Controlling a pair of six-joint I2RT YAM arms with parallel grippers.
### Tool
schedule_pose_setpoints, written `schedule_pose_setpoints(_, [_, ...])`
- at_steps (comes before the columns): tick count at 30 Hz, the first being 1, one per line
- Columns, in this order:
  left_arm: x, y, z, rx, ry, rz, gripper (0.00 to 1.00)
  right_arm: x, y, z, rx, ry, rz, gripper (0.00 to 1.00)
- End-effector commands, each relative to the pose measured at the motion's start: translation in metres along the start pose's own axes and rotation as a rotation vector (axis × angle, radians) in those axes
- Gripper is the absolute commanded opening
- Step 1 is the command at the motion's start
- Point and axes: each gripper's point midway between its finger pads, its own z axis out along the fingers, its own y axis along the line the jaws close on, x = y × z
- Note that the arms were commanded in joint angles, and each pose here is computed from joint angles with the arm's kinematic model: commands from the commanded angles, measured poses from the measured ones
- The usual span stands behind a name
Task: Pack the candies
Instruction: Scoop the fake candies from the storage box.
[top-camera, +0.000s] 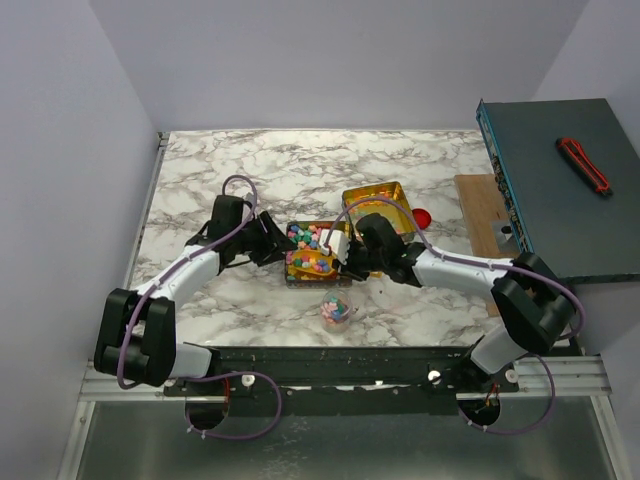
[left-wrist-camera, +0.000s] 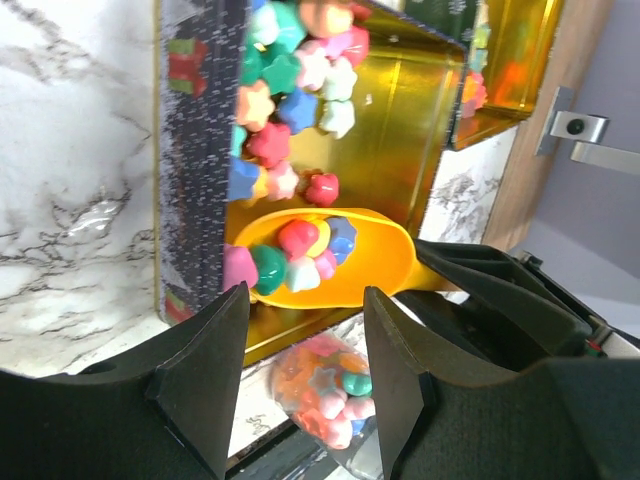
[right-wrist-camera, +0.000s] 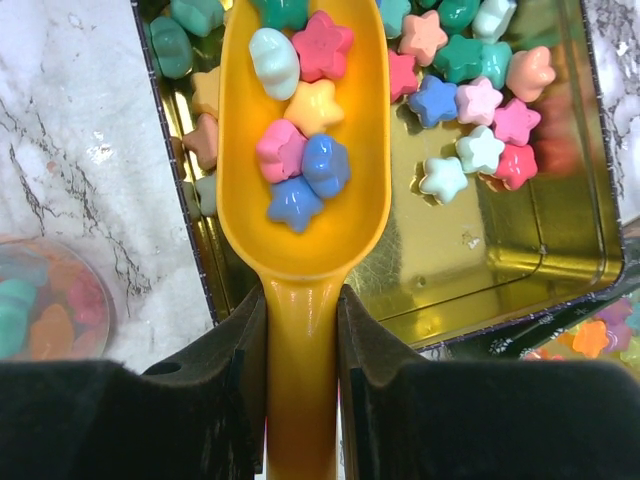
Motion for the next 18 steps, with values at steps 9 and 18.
schedule_pose_setpoints(9, [-0.011, -0.042, -0.028, 0.142, -0.007, 0.149, 0.51, -0.024, -0.031, -0.025, 0.175, -0.069, 0.010, 0.01])
schedule_pose_setpoints(18, [-0.004, -0.055, -0.048, 0.193, 0.001, 0.207, 0.52, -0.037, -0.033, -0.065, 0.226, -0.068, 0.017, 0.01])
